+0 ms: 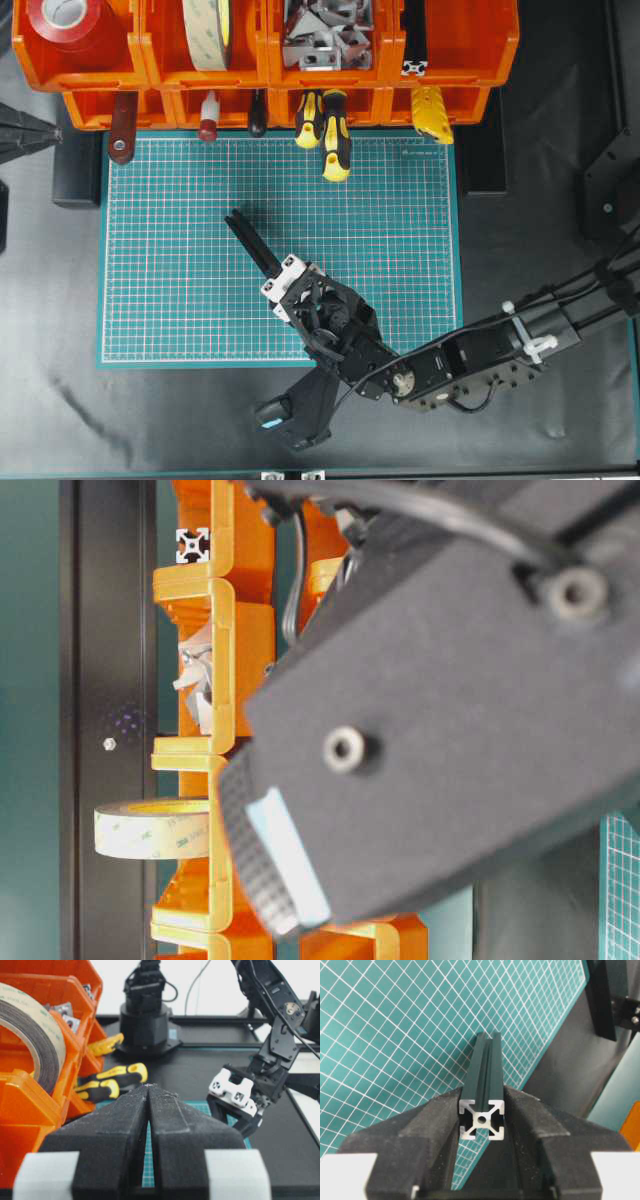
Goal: Pick frame from container rack with right arm.
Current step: 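Hold the extrusion above the mat center with the right gripper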
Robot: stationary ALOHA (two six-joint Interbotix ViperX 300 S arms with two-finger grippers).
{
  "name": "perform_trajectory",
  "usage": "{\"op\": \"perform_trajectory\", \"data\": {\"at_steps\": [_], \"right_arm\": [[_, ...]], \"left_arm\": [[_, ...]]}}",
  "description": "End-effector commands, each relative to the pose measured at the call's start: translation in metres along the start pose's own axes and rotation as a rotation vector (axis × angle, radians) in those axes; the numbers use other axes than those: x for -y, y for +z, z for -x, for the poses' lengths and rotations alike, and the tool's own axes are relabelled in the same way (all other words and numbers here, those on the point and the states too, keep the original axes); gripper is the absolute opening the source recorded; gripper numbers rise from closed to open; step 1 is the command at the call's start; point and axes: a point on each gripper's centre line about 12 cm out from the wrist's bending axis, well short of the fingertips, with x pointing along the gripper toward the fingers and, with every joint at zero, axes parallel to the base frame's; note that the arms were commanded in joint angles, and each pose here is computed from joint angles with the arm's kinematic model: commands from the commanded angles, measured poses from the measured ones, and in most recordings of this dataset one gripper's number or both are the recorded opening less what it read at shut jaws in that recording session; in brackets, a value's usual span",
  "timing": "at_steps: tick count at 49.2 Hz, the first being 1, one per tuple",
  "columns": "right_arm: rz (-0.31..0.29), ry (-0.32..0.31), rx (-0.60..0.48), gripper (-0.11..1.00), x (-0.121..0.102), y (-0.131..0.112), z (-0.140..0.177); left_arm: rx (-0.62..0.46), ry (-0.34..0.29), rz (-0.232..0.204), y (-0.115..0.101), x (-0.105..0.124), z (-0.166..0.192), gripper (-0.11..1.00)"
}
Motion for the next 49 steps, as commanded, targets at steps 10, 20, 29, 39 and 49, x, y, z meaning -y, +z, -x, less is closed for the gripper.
{"op": "perform_trajectory", "data": {"at_steps": [10,20,29,39,49], "right_arm": [[-0.029,-0.010,0.028,0.25,0.0106,0.0037,0.0072],[-0.031,-0.010,0.028,0.25,0.0106,0.0033,0.0075],[-0.031,-0.011,0.025,0.25,0.0107,0.0029,0.0075],[-0.034,-0.011,0.027,0.25,0.0106,0.0031,0.0075],[-0.097,0.021,0.032,0.25,0.0073,0.0013,0.0064]], "left_arm": [[0.021,0.001,0.002,0.0068,-0.0002,-0.0009,0.00],[0.020,0.002,0.000,0.0066,-0.0005,-0.0009,0.00],[0.021,0.001,0.002,0.0069,-0.0002,-0.0006,0.00],[0.018,0.001,0.000,0.0061,-0.0002,-0.0006,0.00],[0.014,0.000,0.003,0.0045,0.0001,-0.0009,0.00]]}}
